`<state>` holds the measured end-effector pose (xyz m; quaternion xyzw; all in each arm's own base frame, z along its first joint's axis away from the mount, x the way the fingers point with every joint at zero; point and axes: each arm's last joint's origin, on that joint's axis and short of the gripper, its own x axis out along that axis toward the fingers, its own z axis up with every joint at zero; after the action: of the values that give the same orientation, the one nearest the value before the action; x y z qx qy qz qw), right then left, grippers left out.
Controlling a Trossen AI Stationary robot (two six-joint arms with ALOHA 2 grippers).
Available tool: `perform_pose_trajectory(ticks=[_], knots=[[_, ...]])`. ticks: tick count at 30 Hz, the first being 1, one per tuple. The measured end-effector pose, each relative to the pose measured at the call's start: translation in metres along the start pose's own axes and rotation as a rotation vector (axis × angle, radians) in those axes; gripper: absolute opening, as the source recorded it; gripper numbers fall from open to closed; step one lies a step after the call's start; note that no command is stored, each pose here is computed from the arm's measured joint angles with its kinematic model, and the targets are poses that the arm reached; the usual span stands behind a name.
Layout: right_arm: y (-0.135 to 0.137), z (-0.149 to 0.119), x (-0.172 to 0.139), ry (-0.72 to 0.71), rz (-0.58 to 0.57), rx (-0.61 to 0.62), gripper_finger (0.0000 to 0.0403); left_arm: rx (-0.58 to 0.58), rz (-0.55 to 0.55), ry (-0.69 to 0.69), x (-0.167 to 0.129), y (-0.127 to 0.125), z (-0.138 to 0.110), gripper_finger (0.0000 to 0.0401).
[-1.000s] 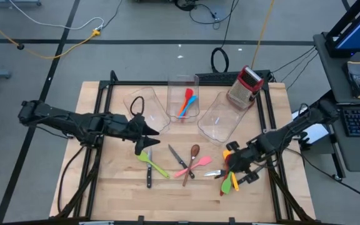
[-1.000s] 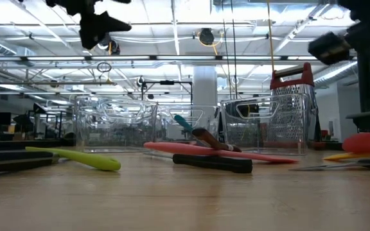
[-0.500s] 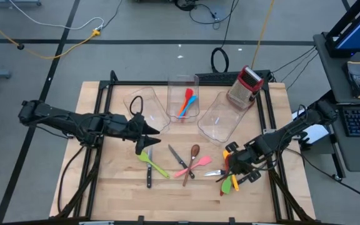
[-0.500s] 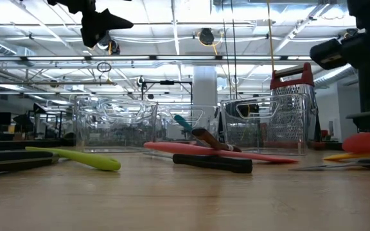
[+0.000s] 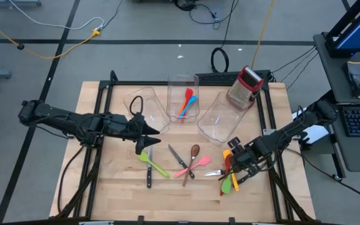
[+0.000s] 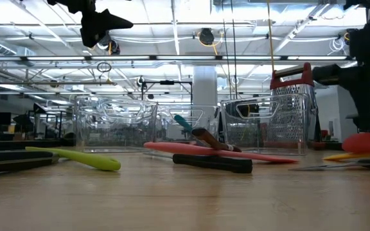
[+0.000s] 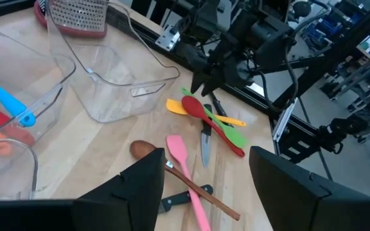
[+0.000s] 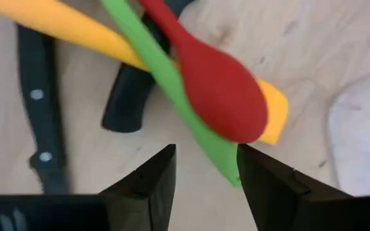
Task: Pick & Place Kitchen Items
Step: Put the green serving spoon in the left bin
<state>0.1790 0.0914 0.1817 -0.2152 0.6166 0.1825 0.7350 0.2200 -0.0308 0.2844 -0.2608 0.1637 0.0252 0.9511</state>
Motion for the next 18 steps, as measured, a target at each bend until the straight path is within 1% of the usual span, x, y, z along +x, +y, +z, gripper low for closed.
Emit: perform_pose_trajectory(ticks=[7,14,18], knots=[[0.0,0.004,0.0,-0.046,-0.005,0.004,0.0155,-0.007,0.0,0.0,0.0,0.0,0.0,0.023],[-0.001,0.016,-0.001,-0.163,-0.01,0.009,0.0155,-0.007,0.0,0.0,0.0,0.0,0.0,0.023],[0.001,0.02,-0.002,-0.214,0.076,0.003,0.0155,-0.007,0.0,0.001,0.0,0.0,0.0,0.023]])
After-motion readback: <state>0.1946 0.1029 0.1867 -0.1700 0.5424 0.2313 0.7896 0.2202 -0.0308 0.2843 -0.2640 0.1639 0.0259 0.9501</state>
